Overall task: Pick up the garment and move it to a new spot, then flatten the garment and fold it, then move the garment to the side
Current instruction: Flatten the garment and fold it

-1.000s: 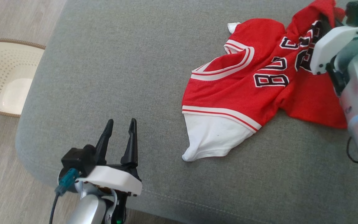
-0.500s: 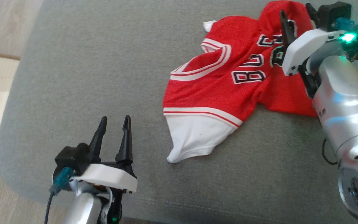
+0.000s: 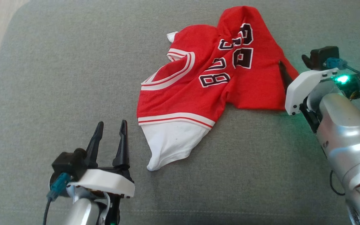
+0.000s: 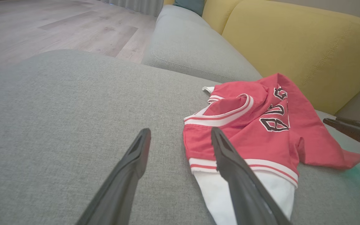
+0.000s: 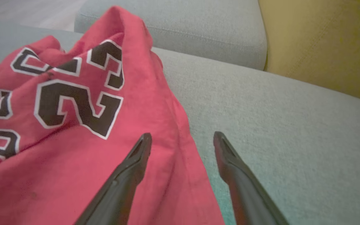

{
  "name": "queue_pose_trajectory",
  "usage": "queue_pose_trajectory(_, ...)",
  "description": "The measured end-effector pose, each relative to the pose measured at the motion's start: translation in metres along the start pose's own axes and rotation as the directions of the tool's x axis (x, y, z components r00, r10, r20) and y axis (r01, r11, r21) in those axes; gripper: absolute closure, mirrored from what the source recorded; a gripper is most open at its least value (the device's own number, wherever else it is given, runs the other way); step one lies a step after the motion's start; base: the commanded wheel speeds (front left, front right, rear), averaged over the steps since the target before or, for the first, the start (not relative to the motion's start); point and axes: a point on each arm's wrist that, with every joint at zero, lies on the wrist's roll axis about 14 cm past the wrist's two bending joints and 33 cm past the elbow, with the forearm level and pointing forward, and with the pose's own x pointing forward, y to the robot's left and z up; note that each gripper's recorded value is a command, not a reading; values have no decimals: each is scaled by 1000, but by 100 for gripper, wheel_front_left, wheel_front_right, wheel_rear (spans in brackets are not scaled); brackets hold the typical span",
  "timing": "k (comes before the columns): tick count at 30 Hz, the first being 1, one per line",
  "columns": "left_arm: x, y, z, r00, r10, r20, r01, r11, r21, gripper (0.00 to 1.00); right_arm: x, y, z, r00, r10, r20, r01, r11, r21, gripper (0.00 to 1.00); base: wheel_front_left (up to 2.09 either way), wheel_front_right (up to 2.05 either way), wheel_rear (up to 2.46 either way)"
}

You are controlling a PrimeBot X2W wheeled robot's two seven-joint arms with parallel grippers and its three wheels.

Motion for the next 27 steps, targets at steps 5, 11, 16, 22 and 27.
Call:
queue_pose_trajectory(5, -1, -2, -2, 1000, -11, -6, 11, 1000, -1, 0, 1, 5, -12, 998, 16, -56, -14, 999, 36, 0, 0, 0, 0)
queue_pose_trajectory(11, -7, 9, -2, 1000, 23, -9, -23, 1000, 11, 0, 9, 11, -28, 988, 41, -147, -30, 996, 79, 17, 0, 0, 0)
queue_pose_trajectory(16, -14, 23, 0, 998, 70, -5, -70, 997, 16, 0, 19, 17, -31, 981, 63, -184, -47, 995, 90, 100, 0, 0, 0)
queue_pose_trajectory(22, -18, 33, 0, 995, 101, -6, -101, 995, 21, 0, 30, 17, -15, 987, 67, -148, -65, 998, 18, 100, 0, 0, 0)
queue_pose_trajectory(27, -17, 33, -2, 995, 102, -11, -102, 995, 21, 0, 39, 13, 20, 997, 59, -58, -62, 997, -38, 100, 0, 0, 0)
